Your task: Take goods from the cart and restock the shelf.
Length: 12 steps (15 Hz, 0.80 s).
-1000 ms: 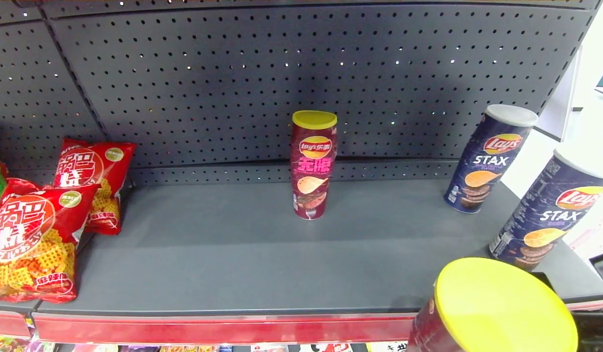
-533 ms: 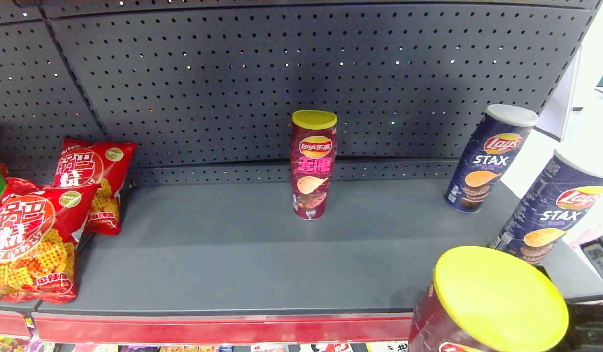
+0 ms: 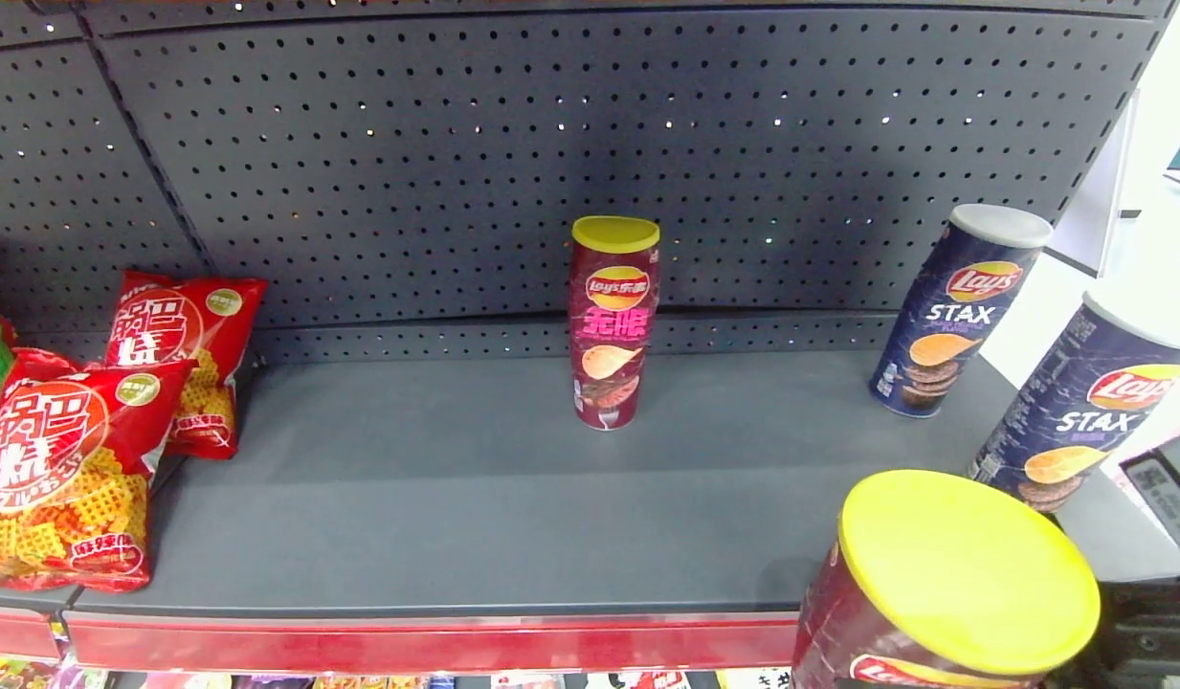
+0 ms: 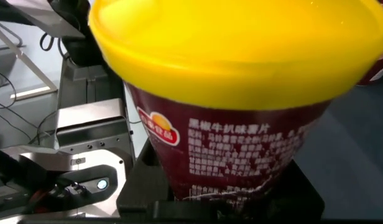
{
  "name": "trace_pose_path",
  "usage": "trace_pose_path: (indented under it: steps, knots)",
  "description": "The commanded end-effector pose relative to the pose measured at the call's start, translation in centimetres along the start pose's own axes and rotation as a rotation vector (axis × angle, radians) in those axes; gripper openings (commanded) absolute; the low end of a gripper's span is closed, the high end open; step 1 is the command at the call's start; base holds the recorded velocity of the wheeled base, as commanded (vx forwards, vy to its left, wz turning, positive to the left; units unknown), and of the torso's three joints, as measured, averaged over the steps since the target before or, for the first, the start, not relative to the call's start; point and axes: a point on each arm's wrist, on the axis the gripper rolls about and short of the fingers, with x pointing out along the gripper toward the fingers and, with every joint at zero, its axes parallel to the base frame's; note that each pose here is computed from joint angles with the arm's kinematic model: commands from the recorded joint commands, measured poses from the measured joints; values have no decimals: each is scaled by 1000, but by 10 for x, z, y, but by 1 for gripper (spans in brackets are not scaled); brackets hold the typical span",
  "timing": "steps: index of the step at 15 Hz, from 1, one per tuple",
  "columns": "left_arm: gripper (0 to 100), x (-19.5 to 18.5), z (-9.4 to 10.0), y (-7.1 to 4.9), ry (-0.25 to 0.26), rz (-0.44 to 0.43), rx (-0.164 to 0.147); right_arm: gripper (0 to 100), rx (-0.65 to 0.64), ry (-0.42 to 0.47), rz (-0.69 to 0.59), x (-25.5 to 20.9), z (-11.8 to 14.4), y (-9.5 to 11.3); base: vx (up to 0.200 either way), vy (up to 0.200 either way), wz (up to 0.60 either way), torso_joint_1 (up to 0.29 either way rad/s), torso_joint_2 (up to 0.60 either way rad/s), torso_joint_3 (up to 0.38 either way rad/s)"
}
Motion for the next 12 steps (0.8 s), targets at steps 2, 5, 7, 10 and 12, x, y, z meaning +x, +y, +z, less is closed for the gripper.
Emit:
trace_pose_path:
  steps: [2, 5, 7, 10, 12]
  knots:
    - [100, 95, 29, -7, 153, -178, 16, 0, 7, -18, 2, 2, 6, -3, 0, 0, 0, 0, 0, 0]
    - [100, 176, 44, -15, 146, -310, 108, 0, 24, -30, 6, 3, 11, -4, 0, 0, 0, 0, 0, 0]
    - [100, 227, 40, -21, 172, -446, 166, 0, 44, -34, 5, 3, 12, -5, 0, 0, 0, 0, 0, 0]
    - [100, 279, 32, -13, 167, -535, 249, 0, 58, -41, -6, 0, 12, -8, 0, 0, 0, 0, 0, 0]
    - [100, 314, 29, -9, 147, -599, 241, 0, 66, -44, -8, -2, 12, -13, 0, 0, 0, 0, 0, 0]
